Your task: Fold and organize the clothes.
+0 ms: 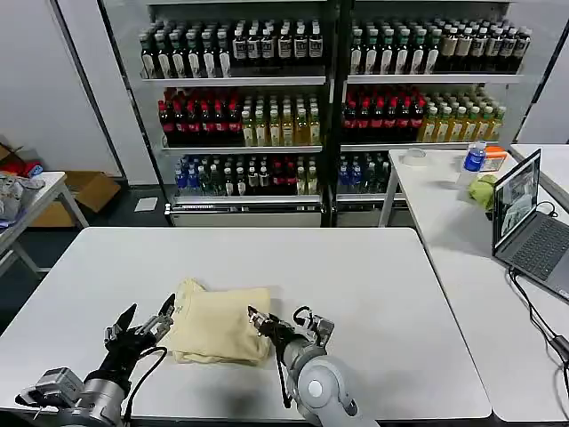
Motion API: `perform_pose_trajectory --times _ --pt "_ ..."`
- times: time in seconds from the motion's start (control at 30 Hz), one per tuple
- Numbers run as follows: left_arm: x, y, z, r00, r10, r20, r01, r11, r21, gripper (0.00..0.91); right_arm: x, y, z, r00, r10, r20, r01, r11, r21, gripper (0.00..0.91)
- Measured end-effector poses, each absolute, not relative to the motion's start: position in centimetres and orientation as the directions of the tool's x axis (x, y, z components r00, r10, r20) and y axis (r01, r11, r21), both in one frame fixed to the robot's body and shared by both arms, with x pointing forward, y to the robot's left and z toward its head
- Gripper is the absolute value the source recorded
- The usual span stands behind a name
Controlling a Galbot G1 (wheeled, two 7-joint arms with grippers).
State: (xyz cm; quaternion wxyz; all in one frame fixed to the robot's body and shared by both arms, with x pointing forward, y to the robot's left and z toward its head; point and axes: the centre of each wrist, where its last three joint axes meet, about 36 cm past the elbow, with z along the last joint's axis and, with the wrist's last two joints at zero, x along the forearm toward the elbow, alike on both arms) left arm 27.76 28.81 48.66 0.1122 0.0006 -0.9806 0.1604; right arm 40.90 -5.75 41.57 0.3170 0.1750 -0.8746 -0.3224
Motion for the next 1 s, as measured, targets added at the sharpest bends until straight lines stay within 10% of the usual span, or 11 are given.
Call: perform_pose_trajectory --times 1.0 --pt "28.0 28.9 48.3 -0.974 0.031 0.225 -0.045 0.944 -0.325 0.907 42.9 -8.3 40.8 -0.769 -0.447 0.457 -0.066 0.767 0.639 0.000"
